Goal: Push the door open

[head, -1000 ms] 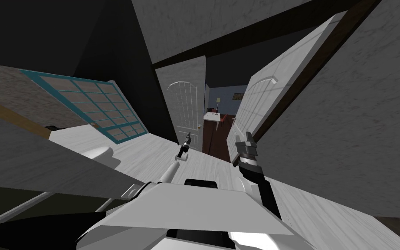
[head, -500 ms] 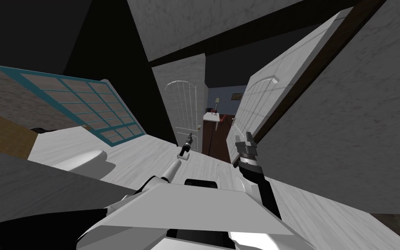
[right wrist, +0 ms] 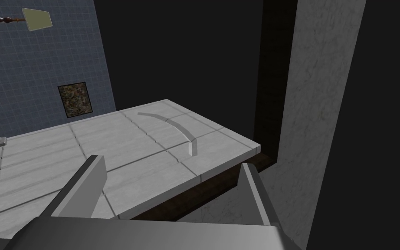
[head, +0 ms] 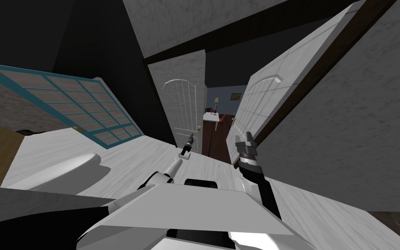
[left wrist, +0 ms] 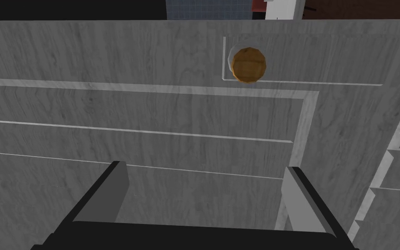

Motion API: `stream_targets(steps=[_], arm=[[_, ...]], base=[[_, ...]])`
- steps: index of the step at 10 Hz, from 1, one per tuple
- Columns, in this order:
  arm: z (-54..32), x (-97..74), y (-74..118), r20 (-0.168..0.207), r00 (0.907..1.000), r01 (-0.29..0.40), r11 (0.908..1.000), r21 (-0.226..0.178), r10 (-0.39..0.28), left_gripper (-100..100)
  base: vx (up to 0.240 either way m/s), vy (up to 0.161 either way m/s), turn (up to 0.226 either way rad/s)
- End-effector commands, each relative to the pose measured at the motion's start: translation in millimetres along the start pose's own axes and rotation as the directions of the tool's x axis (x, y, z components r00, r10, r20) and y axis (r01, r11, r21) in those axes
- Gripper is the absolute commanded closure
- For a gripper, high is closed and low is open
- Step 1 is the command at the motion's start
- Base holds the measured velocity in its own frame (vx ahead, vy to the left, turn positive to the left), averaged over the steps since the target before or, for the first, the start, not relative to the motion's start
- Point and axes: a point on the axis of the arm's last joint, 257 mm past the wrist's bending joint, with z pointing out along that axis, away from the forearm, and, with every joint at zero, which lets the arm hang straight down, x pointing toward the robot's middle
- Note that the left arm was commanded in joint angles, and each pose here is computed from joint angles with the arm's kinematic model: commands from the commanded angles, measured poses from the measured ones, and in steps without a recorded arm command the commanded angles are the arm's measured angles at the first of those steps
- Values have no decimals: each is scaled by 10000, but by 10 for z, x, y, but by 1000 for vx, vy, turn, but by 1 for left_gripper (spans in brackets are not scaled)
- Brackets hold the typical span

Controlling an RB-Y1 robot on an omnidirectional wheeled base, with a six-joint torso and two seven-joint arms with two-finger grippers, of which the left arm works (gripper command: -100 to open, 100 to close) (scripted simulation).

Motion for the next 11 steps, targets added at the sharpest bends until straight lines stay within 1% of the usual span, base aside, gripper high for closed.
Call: stream_targets(steps=[1, 2, 3, 7, 8, 9, 11], arm=[[24, 50, 72, -75, 10000, 24, 9998, -211, -25, -100], [39, 77, 112, -119, 9999, 35, 9994, -334, -39, -100], [63, 125, 181, -196, 9998, 51, 9985, -550, -62, -100], [100, 219, 302, -335, 9994, 75, 9955, -941, -107, -100], [94, 197, 275, -307, 9995, 70, 9963, -855, -96, -100], [91, 134, 284, -249, 9997, 3, 9962, -876, -25, -100], [86, 80, 289, -187, 9998, -42, 9961, -882, 26, -100]], base=[[65, 21, -44], [79, 33, -31], [97, 53, -66], [72, 37, -31], [36, 20, -11], [149, -21, -30], [201, -52, -24]])
